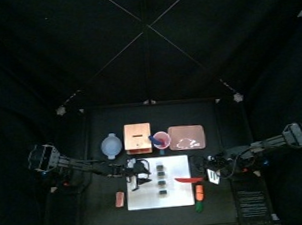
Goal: Place sushi on board then cut the sushi with the knife then place the pieces on the plate
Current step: Place the 4 sushi pieces on the plate
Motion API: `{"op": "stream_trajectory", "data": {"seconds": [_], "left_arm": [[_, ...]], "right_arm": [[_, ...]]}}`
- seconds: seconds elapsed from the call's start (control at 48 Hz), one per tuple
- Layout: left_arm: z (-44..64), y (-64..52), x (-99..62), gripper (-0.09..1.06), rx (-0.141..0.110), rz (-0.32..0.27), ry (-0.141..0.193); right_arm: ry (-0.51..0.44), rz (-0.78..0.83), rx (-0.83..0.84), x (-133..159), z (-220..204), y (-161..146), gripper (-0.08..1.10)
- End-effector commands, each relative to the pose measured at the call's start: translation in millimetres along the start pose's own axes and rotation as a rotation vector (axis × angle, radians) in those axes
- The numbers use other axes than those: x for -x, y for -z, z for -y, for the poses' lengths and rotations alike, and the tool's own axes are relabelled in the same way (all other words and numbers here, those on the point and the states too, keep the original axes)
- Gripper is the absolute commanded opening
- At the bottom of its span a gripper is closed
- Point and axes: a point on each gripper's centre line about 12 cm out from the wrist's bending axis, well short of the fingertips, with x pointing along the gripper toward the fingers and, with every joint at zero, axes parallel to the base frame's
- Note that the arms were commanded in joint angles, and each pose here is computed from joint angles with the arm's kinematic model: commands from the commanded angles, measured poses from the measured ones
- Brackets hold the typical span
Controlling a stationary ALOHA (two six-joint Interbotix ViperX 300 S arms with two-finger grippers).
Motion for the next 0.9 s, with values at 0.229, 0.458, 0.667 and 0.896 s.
{"op": "stream_trajectory", "data": {"seconds": [0.229, 0.458, 0.667, 0.896], "left_arm": [[-8.2, -5.8, 1.7, 0.78, 0.008, 0.022, -0.018], [-9.5, -1.7, 1.6, 0.78, 0.012, 0.011, -0.022], [-10.6, 1.7, 2.8, 0.77, 0.008, 0.004, -0.024], [-19.0, 6.8, 4.5, 0.77, 0.02, 0.004, -0.044]], "right_arm": [[0.043, -0.044, -0.051, -8, 14, 9, 0.37], [0.078, -0.067, -0.097, -10, 26, 12, 0.62], [0.101, -0.073, -0.057, 2, 22, 7, 0.72], [0.148, 0.109, 0.066, 21, 12, -30, 0.72]]}}
